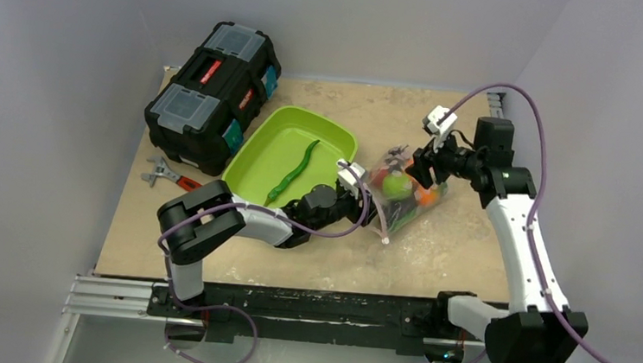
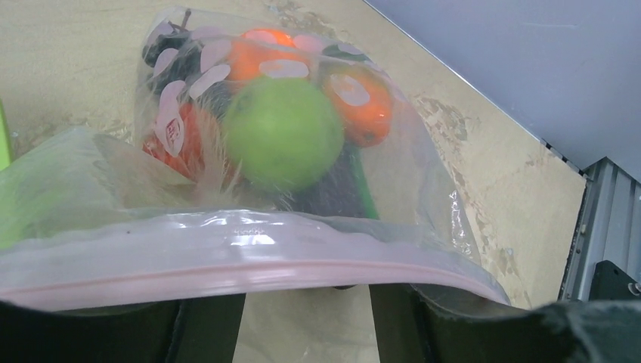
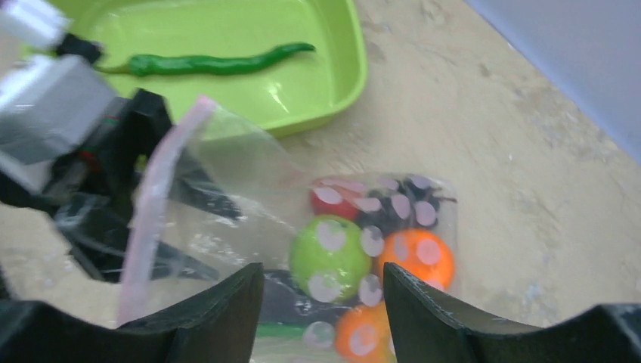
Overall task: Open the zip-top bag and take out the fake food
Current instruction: Pick up the fake fruit from the zipper food storage bag.
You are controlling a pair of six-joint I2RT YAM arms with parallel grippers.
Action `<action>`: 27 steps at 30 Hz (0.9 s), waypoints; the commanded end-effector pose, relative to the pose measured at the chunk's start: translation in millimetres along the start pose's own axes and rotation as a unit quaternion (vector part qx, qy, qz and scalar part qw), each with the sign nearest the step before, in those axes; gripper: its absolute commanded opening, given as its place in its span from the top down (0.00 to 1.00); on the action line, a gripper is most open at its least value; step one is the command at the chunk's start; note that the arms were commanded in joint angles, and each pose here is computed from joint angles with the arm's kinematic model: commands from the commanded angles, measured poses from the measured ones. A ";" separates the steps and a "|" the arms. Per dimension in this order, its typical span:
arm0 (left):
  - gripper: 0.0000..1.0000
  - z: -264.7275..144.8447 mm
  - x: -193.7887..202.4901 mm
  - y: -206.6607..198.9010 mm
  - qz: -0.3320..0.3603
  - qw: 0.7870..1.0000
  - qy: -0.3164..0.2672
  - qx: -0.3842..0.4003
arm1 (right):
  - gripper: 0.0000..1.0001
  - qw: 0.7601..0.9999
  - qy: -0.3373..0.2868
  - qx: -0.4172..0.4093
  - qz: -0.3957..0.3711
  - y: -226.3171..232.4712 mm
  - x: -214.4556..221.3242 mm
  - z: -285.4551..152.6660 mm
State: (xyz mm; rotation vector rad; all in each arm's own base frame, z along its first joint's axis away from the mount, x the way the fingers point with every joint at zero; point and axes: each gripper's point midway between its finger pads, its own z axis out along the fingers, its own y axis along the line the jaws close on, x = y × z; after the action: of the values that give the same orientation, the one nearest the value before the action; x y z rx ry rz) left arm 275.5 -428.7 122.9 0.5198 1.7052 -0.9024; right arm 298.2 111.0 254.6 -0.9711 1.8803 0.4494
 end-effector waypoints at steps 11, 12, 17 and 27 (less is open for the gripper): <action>0.30 9.3 -3.3 2.8 -0.043 0.999 -0.001 -0.001 | 0.79 0.971 0.140 0.161 0.111 -108.1 96.6 90.8; 0.29 10.6 -2.7 2.5 -0.046 0.999 0.001 -0.002 | 0.80 0.973 0.149 0.144 0.106 -101.6 103.1 96.2; 0.26 17.8 1.3 6.3 -0.067 0.998 0.018 -0.011 | 0.80 0.981 0.180 -0.009 0.071 -41.7 124.9 108.0; 0.24 18.8 14.6 20.8 -0.094 0.993 0.052 -0.038 | 0.79 0.974 0.178 -0.118 0.071 1.3 128.5 107.4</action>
State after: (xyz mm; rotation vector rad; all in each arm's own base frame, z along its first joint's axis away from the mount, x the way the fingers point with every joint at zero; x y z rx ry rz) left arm 291.0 -426.1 89.4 0.3975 1.8995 -0.9240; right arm 331.3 114.9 84.2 -1.1216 2.3064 0.5589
